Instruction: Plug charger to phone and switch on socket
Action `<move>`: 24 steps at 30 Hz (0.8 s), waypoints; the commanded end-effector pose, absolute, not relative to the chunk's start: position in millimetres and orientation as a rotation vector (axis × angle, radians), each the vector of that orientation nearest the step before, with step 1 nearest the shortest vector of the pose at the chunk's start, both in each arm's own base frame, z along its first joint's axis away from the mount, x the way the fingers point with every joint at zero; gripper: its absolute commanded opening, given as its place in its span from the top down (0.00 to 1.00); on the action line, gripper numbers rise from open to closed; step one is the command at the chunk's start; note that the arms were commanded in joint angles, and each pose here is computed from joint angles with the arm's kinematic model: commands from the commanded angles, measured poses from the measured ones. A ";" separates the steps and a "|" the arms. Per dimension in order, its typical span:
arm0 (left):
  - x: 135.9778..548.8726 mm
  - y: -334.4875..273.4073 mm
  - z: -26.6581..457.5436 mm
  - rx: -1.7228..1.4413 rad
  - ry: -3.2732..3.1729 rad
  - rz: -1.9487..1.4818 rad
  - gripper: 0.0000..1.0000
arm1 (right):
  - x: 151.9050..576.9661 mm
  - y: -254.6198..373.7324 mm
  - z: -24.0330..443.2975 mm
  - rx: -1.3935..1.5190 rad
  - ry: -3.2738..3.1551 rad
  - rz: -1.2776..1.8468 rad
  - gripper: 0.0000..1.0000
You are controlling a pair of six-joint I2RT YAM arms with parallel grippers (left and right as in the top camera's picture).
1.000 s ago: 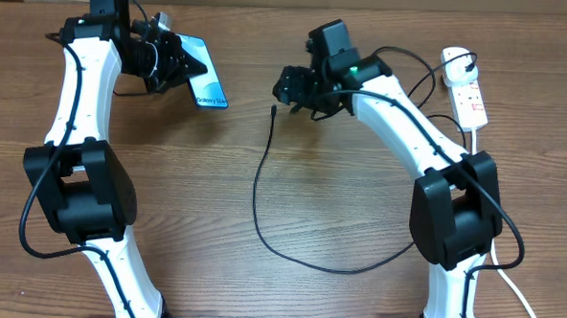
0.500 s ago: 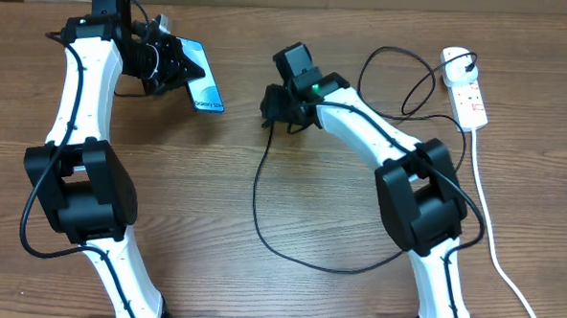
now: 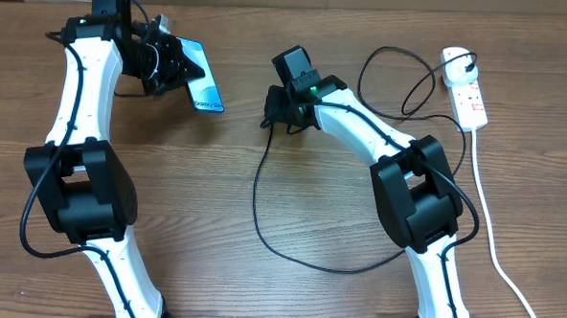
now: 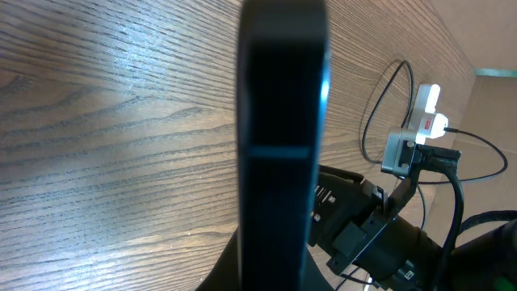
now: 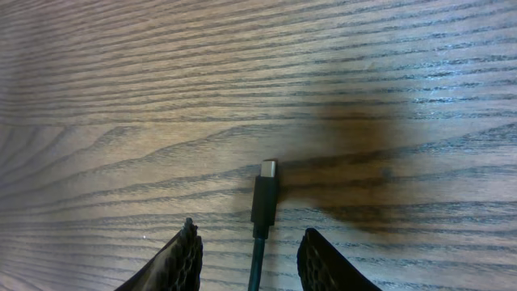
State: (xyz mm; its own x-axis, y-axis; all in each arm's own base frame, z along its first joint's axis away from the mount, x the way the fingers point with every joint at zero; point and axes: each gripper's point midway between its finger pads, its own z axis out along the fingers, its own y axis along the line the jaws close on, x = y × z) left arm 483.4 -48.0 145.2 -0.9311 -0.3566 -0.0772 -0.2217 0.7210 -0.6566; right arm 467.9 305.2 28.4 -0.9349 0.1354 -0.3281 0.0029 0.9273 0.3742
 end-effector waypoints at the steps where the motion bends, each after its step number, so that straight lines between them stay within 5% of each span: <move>1: 485.0 -53.6 150.6 -0.416 2.712 -1.029 0.96 | 471.2 306.3 18.3 0.135 2.742 0.526 0.62; 10: 485.0 -53.6 150.6 -0.415 2.712 -1.029 0.96 | 467.4 308.2 0.8 0.139 2.774 0.529 0.67; 24: 485.7 -53.5 150.8 -0.414 2.709 -1.028 0.96 | 461.2 318.7 1.7 0.152 2.807 0.645 0.96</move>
